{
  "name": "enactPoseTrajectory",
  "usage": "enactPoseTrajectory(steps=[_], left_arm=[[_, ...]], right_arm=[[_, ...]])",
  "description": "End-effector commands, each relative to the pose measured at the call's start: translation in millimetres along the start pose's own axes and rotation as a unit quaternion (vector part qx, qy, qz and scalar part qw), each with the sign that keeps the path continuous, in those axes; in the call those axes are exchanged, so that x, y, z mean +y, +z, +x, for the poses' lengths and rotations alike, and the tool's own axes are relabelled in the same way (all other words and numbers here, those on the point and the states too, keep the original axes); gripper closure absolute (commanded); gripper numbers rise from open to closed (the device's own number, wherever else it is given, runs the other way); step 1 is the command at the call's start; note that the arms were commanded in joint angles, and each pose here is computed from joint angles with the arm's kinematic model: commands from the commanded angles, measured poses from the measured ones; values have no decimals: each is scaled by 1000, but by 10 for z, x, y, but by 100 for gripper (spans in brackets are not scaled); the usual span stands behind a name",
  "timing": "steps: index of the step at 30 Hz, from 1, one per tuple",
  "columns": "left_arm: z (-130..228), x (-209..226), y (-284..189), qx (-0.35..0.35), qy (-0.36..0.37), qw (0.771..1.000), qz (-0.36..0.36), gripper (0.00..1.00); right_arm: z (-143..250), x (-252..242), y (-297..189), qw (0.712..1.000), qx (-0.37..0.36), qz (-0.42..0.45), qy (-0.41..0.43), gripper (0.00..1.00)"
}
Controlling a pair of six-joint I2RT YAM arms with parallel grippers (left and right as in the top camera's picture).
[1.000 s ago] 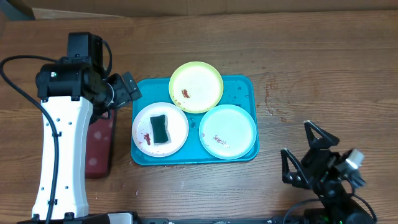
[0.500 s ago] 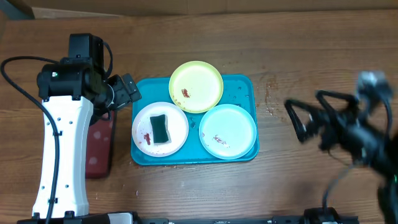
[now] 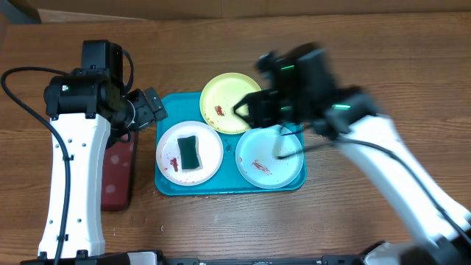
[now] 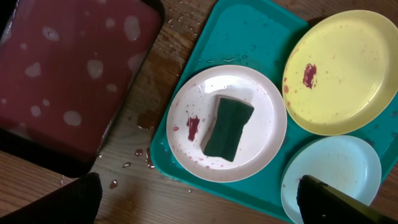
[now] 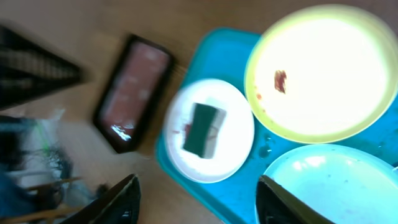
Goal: Clean dirty plates on tray and stack at the side
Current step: 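Reach the right gripper to the left white plate's rim and grasp it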
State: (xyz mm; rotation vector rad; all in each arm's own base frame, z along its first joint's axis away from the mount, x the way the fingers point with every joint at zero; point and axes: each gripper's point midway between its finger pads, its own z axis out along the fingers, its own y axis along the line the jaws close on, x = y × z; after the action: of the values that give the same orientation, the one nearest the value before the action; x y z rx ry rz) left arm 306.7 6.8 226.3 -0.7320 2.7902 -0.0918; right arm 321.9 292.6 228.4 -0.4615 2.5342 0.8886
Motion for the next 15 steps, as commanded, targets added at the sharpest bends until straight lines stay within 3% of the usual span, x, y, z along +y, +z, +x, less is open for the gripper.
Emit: enactPoseTrajectory(steps=[1, 7, 15], left_arm=[[-18, 23, 3, -3, 9, 1000, -6, 0], [-27, 18, 3, -4, 8, 1000, -5, 0], [-24, 13, 4, -3, 8, 1000, -4, 0]], right_arm=[[47, -390, 505, 992, 3, 119, 36, 47], [374, -539, 1220, 989, 67, 126, 40, 59], [623, -497, 1692, 988, 92, 123, 18, 60]])
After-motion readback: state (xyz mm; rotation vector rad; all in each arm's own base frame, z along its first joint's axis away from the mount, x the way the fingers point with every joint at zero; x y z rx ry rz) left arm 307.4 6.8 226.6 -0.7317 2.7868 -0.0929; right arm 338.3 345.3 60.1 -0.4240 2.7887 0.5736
